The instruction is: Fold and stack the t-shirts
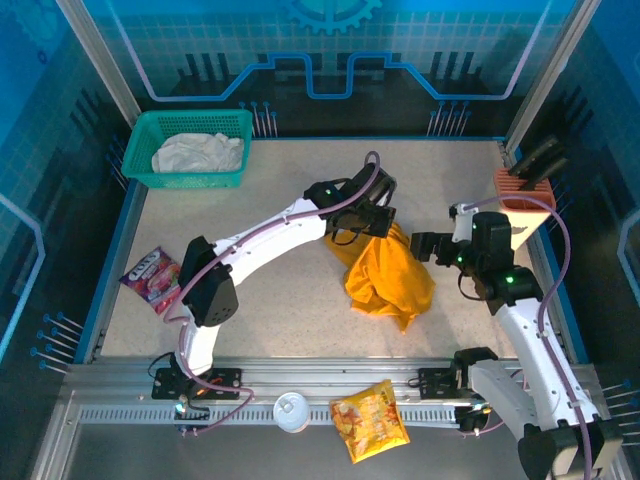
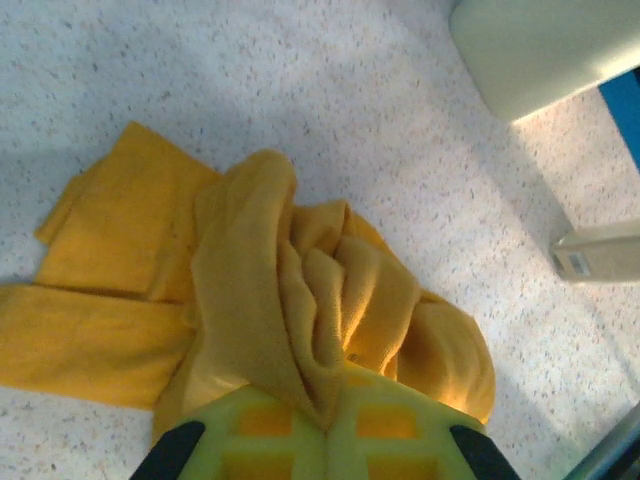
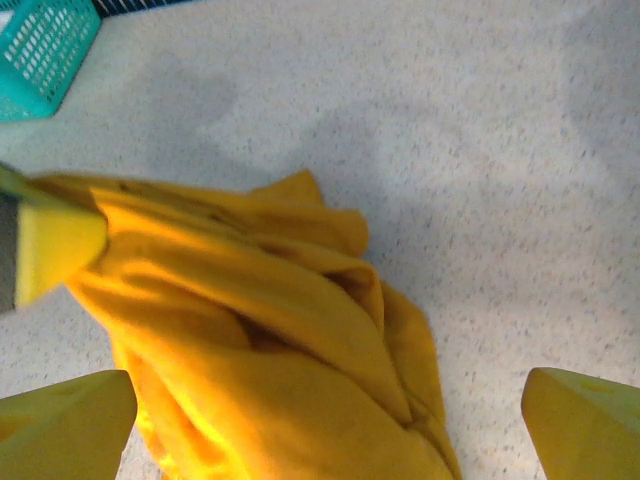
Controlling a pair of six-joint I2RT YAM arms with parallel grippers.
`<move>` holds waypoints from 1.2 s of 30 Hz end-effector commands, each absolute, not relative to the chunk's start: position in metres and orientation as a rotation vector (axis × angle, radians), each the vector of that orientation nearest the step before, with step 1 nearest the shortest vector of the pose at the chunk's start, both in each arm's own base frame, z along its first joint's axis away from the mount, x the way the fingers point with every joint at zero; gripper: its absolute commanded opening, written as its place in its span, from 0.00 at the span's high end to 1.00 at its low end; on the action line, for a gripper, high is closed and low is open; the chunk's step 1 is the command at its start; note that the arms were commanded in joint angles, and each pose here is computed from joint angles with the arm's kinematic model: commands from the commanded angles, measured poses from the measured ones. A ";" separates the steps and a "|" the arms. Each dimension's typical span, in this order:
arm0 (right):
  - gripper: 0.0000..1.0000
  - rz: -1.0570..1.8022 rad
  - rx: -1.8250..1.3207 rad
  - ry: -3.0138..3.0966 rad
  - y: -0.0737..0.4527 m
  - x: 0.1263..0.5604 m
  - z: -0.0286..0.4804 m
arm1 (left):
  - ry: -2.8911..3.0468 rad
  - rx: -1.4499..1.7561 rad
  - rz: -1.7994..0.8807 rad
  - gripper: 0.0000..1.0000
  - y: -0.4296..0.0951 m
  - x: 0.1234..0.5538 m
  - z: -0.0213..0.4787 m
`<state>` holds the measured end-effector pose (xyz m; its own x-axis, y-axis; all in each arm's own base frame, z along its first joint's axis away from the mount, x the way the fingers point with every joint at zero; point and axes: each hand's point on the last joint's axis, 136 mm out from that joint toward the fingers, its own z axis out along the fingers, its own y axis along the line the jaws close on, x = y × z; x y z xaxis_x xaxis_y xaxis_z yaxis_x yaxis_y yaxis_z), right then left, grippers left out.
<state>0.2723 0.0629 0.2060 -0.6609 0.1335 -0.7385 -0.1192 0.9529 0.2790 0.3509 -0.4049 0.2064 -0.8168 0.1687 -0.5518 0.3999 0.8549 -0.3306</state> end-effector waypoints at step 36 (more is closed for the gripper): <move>0.80 0.405 0.496 2.814 0.117 0.179 0.035 | 2.849 -0.022 -0.556 0.25 -0.346 0.405 0.023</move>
<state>0.1664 0.1167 0.0224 -0.9155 0.3777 -0.1384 0.3180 0.8903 0.3260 0.4090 -0.3129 0.0224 -0.9593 -0.0740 -0.2725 -0.0010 0.9659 -0.2588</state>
